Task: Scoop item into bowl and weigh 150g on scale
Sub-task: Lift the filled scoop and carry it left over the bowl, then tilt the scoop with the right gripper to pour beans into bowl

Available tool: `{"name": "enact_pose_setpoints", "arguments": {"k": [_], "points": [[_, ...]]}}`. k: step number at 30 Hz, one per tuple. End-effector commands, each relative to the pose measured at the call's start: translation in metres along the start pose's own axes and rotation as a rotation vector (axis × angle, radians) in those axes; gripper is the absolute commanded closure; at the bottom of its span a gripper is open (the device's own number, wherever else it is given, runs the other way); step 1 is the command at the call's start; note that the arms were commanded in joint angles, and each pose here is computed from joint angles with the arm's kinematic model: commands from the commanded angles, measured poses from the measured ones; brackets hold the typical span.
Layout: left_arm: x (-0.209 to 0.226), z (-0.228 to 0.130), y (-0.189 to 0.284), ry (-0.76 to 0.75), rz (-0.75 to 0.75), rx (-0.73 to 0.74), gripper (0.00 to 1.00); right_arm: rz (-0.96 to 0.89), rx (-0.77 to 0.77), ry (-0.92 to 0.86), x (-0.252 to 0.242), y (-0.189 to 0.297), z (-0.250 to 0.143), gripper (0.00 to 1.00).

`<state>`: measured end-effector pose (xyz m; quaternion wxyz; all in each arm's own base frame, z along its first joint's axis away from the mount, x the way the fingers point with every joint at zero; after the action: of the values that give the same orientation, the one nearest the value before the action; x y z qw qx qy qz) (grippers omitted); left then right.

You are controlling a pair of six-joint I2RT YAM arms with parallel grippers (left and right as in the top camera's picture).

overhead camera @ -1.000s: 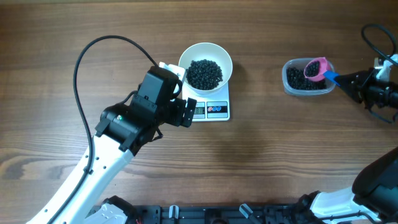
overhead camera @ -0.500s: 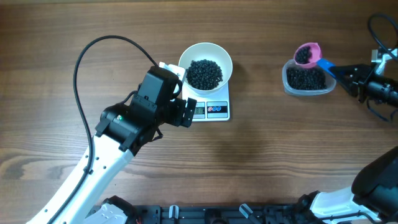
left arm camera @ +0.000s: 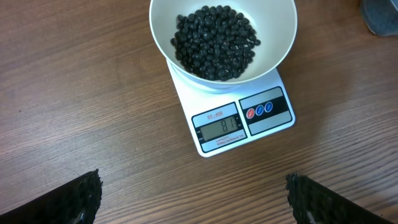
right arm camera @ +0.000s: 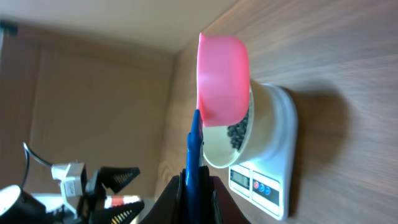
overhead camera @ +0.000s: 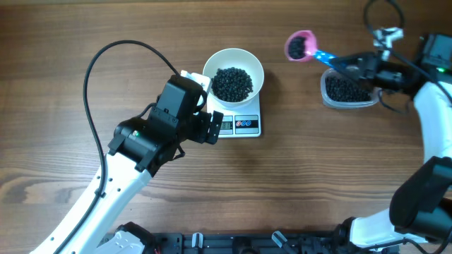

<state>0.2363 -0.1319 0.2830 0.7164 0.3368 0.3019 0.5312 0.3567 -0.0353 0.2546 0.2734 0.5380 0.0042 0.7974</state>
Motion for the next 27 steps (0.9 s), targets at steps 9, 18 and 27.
{"name": "enact_pose_setpoints", "arguments": {"k": [9,18,27], "points": [[0.000,-0.001,-0.002,-0.012,-0.007,0.007,0.00,-0.027,0.098,0.254,0.027,-0.075,-0.003,0.96],[0.000,-0.001,-0.002,-0.013,-0.007,0.007,0.00,-0.204,0.147,0.556,0.037,-0.115,-0.015,0.96],[0.000,-0.001,-0.002,-0.013,-0.008,0.007,0.00,-0.315,0.179,0.740,0.046,-0.140,-0.024,0.96]]}}
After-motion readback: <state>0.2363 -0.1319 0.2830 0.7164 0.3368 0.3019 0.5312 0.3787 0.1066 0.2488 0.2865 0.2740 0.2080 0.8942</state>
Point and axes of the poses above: each gripper's point midway between its finger pads, its own y axis back along the fingers, its own x axis along the line the jaws close on, z = x × y, the point moved 10 cm from there along y, back along the fingers, and after that the axes turned 6 degrees about y, right-handed, at the moved point
